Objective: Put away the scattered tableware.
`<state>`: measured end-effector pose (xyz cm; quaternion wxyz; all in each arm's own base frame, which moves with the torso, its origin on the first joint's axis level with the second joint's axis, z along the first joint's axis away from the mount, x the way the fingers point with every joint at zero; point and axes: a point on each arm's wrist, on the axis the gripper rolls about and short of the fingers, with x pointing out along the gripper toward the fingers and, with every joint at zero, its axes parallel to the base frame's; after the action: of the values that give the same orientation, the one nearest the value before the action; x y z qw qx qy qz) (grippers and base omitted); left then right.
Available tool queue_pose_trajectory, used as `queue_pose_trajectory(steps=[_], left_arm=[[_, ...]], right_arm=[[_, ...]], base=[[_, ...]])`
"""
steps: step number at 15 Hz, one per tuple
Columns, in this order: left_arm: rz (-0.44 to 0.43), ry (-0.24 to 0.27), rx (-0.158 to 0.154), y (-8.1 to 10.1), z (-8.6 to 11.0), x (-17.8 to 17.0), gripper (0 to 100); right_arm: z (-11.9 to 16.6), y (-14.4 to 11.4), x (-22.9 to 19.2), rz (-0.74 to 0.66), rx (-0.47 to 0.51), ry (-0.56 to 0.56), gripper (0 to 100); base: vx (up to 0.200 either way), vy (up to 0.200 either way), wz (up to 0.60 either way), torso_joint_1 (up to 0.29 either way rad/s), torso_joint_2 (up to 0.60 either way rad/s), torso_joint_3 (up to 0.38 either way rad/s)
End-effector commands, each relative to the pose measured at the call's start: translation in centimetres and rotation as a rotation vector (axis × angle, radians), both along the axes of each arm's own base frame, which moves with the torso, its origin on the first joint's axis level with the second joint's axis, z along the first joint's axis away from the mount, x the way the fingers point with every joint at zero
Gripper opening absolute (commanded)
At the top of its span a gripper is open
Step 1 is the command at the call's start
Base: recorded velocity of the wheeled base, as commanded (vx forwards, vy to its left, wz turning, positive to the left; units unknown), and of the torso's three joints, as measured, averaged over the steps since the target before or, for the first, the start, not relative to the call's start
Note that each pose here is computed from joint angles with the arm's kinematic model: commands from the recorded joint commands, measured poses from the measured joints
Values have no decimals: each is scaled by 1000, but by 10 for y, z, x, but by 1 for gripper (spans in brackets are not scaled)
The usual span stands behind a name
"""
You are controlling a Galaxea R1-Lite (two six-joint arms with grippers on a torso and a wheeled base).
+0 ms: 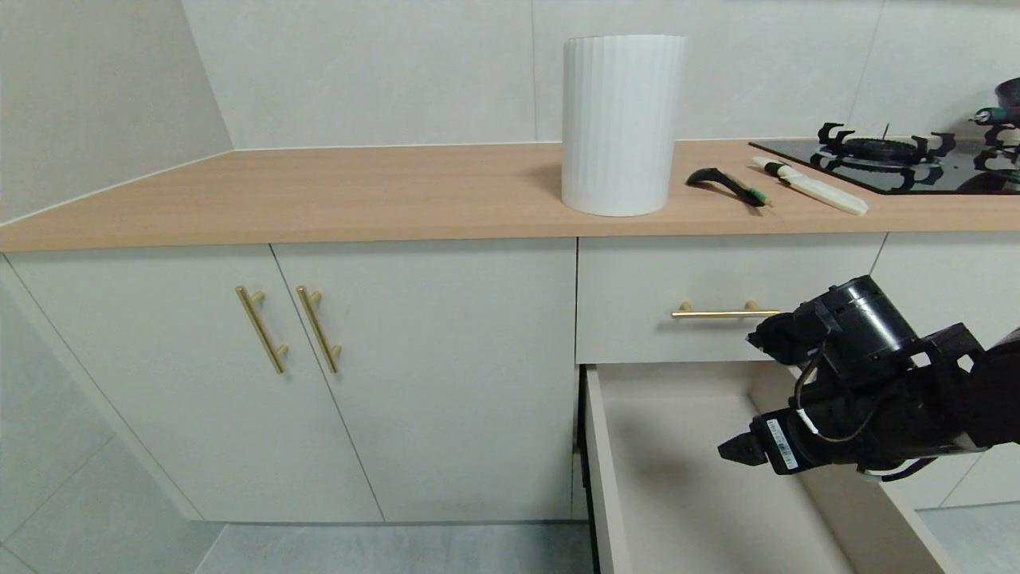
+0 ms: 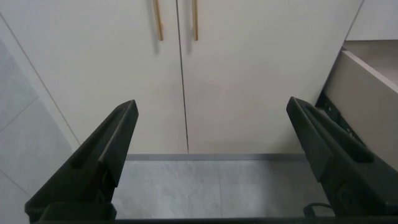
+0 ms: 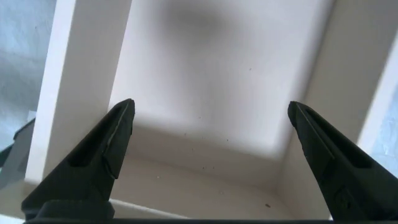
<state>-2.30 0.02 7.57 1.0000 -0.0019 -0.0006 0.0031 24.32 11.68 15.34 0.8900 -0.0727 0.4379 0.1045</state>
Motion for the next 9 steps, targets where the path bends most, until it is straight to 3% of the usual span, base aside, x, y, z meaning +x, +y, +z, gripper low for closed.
queue_pose_trajectory(steps=[1,5,9], left_arm=[[0,1,-1,0,0,0,100],[0,1,-1,0,0,0,100],[0,1,-1,0,0,0,100]], right_arm=[[0,-1,-1,0,-2,-1,100],[-1,-1,-1,0,-2,1,100],[-1,-1,-1,-1,-3,-1,100]], base=[[0,0,0,0,0,0],[0,0,0,77,-233,-259],[0,0,0,127,-519,-310]])
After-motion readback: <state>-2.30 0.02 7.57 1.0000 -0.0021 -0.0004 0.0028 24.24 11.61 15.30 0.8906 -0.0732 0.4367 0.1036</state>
